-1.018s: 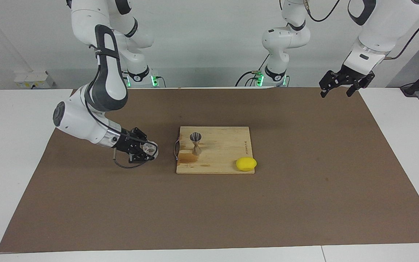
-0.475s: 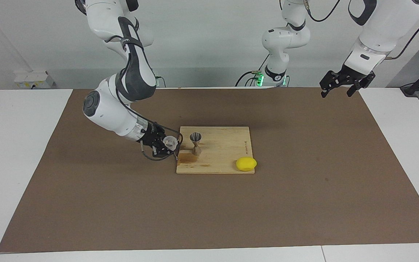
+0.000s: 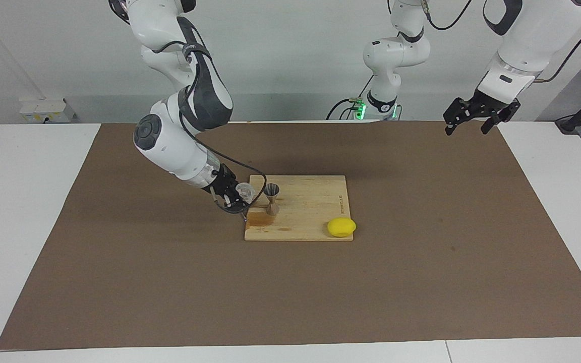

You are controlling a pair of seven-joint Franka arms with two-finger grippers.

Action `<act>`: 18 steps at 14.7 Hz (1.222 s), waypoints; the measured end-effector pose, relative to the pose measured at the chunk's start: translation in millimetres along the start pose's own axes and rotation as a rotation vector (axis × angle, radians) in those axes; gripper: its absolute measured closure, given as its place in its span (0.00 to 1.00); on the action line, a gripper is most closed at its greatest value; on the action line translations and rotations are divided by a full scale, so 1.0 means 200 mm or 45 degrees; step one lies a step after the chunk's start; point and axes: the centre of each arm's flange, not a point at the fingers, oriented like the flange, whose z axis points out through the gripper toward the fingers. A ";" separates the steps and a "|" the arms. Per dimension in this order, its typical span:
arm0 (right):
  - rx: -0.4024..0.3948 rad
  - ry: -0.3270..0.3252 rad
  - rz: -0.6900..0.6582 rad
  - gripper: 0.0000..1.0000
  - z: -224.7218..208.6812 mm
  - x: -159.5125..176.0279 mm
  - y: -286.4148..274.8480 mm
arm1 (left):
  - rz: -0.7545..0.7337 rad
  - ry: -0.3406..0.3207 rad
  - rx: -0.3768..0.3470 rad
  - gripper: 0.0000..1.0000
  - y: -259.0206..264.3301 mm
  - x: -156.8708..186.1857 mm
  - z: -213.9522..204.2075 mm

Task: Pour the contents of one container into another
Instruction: 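Lift the clear glass with the right gripper and move it over the metal cup, then tilt the clear glass with the right gripper over the metal cup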

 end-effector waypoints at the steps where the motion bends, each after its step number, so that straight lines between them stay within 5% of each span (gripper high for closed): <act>1: -0.005 0.020 -0.024 0.50 0.01 -0.03 0.00 | 0.000 0.000 0.000 0.00 0.00 0.00 0.00; 7: -0.044 0.177 -0.129 0.50 0.06 -0.26 -0.01 | 0.000 0.000 0.000 0.00 0.00 0.00 0.00; 18: -0.066 0.464 -0.231 0.50 0.10 -0.42 0.00 | 0.000 0.000 0.000 0.00 0.00 0.00 0.00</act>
